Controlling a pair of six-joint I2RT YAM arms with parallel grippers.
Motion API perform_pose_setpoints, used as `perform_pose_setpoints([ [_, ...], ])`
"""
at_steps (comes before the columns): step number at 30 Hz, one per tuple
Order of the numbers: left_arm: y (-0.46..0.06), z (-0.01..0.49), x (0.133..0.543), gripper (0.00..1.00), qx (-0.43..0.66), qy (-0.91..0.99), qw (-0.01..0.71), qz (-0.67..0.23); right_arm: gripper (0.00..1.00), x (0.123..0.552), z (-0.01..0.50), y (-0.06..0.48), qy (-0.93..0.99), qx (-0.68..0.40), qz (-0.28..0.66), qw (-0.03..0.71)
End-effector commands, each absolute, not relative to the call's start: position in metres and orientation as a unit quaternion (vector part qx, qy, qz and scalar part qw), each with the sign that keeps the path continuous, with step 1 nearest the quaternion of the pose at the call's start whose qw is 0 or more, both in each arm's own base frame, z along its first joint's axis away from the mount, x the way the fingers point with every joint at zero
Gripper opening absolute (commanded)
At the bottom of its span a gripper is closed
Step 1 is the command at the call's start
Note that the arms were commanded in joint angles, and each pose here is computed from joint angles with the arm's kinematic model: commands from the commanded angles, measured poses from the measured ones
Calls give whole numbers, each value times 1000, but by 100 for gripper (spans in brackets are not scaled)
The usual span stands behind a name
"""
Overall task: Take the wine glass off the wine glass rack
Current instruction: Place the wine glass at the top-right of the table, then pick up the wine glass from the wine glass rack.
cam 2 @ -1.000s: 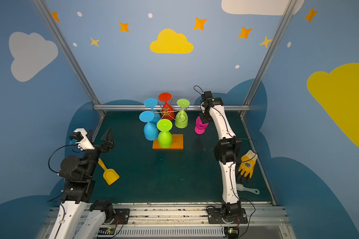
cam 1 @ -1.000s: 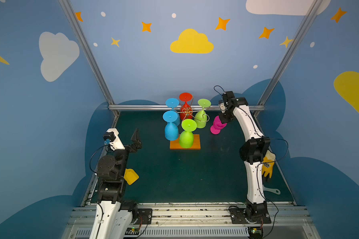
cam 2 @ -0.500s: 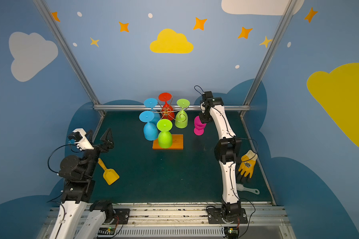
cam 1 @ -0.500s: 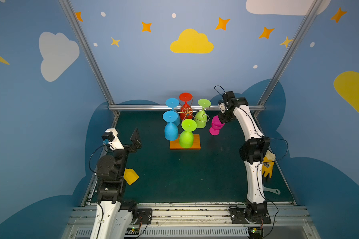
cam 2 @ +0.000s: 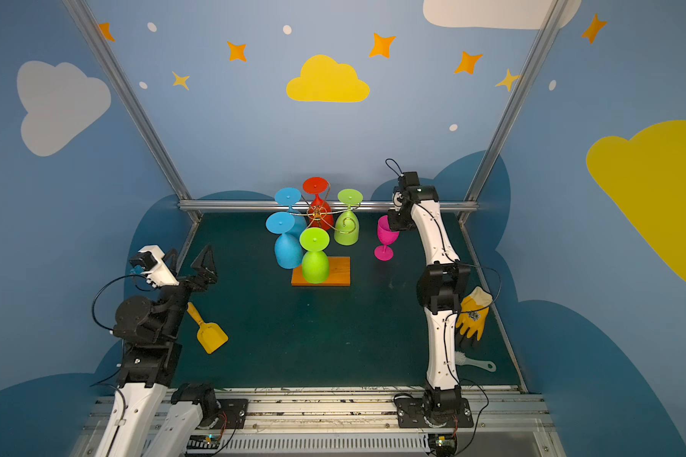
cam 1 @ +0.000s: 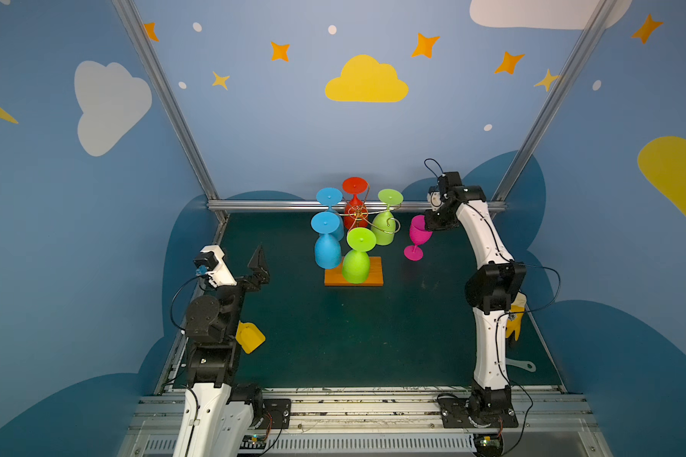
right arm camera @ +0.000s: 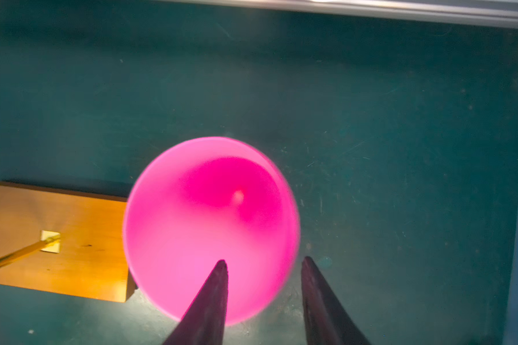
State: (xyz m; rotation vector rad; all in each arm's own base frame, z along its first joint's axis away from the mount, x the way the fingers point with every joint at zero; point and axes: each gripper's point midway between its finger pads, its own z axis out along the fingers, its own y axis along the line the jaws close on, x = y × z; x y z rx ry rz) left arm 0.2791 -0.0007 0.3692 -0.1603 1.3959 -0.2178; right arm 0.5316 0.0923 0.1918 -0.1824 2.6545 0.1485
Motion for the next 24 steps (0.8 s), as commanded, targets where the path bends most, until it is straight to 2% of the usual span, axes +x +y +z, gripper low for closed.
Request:
perform_pose_setpoints([
  [1,0,366,279,97,-77,641,757,-103,42,536,257,94,938,-34,114,324],
  [7,1,366,279,97,-81,640,757,-106,45,527,303,98,904,-16,204,376],
  [12,4,366,279,97,-88,638,757,-108,44,498,334,112,877,-16,288,385],
  [17,6,366,278,97,-93,636,758,-108,44,436,357,136,835,-35,386,389],
  [20,6,365,278,97,-95,637,757,-109,47,395,369,138,814,-43,402,416],
  [24,7,364,279,97,-99,636,756,-117,49,342,375,152,803,-65,424,414],
])
